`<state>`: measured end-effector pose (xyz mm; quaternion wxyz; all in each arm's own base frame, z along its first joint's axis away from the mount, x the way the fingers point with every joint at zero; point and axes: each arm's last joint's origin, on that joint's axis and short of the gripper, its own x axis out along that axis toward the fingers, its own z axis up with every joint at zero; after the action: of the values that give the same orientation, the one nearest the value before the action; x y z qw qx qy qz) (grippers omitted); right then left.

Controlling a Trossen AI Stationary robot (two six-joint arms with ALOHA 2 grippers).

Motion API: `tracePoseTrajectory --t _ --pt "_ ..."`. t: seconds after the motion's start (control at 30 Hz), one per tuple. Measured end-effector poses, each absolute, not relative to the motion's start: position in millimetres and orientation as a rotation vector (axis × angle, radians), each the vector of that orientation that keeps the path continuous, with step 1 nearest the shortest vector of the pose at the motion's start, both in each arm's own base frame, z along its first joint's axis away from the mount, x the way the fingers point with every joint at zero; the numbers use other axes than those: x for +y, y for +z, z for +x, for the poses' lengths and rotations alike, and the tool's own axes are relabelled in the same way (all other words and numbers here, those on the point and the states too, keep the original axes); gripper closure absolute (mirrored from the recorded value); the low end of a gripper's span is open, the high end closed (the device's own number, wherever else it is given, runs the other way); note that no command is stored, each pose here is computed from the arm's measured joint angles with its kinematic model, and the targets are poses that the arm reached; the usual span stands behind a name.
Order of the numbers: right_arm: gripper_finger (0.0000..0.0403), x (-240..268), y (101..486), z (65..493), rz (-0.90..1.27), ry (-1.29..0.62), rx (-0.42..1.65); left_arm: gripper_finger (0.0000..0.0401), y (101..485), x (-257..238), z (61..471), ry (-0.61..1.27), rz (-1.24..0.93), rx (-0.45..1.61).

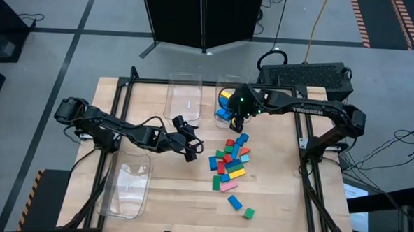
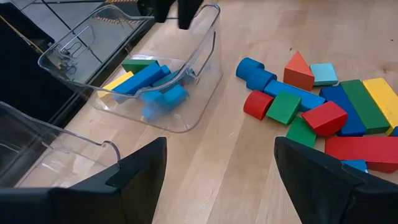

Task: Sort blocks by size
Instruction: Put the yellow rectangular block into the top right transparent bin

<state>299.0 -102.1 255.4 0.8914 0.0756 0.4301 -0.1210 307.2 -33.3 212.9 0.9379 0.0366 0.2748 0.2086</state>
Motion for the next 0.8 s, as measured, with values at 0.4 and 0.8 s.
tracePoseTrajectory --t 0.4,0.8 --pt "0.0255 -57.9 254.5 304.4 0.115 -0.127 0.950 0.0104 212.8 -33.3 307.1 0.426 0.075 0.562" --pt "0.0255 -3.6 252.1 308.0 0.057 0.023 0.978 0.0104 212.8 -33.3 307.1 0.426 0.075 0.562"
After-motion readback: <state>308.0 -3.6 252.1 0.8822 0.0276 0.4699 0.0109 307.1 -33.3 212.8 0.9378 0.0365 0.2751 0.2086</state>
